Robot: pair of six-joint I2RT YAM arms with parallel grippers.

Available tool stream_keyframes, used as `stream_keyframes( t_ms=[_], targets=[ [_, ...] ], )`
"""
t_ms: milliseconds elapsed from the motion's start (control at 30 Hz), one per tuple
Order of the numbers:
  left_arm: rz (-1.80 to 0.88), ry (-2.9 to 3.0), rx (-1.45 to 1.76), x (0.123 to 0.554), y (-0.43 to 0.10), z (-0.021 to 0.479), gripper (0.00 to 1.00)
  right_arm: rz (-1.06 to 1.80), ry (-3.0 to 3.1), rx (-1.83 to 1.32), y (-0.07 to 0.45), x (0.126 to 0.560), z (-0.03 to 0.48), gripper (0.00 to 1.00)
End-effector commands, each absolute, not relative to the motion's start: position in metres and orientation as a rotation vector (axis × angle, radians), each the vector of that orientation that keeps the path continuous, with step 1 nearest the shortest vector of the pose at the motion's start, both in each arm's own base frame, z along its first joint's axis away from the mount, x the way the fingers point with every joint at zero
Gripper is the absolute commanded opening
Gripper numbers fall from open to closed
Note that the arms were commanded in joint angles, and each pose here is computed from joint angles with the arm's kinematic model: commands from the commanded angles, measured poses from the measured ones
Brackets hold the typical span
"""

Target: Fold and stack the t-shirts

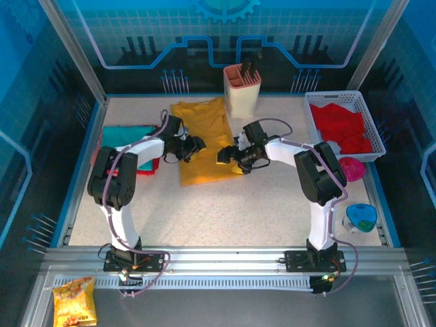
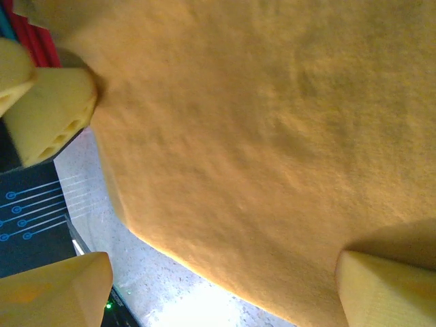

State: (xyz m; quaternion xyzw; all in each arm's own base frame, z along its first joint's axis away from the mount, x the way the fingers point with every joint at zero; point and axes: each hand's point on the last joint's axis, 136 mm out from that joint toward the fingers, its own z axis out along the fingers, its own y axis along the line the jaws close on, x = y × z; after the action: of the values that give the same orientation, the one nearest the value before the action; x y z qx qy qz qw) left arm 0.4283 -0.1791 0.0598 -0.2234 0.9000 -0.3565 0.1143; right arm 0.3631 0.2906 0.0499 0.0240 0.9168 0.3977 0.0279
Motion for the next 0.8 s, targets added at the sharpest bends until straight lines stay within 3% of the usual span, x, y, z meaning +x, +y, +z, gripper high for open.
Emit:
stream_keyframes(
  t_ms=[0,267,433,600,767],
  targets=[
    [-1.010,2.606,-0.687,0.439,-0.157,0.051,0.48,1.215,2.820,0.096,0.288,0.362,0.041,0.86],
    [-0.938,2.592,-0.702,0.451,-0.108,0.063,0.48,1.222,2.854,0.077,0.284,0.352,0.036,0.85],
    [-0.949,2.577,-0.653,0.445,-0.108,0.097,0.48,1.192,2.814,0.021,0.281,0.357,0.068,0.86],
    [-1.040,2.594,-0.652,0.399,-0.116,0.112,0.53,1.116,2.814,-0.026,0.266,0.357,0.102,0.88],
    [-1.047,2.650,-0.707,0.340,-0.118,0.091,0.56,1.044,2.871,-0.026,0.238,0.351,0.097,0.87]
  ],
)
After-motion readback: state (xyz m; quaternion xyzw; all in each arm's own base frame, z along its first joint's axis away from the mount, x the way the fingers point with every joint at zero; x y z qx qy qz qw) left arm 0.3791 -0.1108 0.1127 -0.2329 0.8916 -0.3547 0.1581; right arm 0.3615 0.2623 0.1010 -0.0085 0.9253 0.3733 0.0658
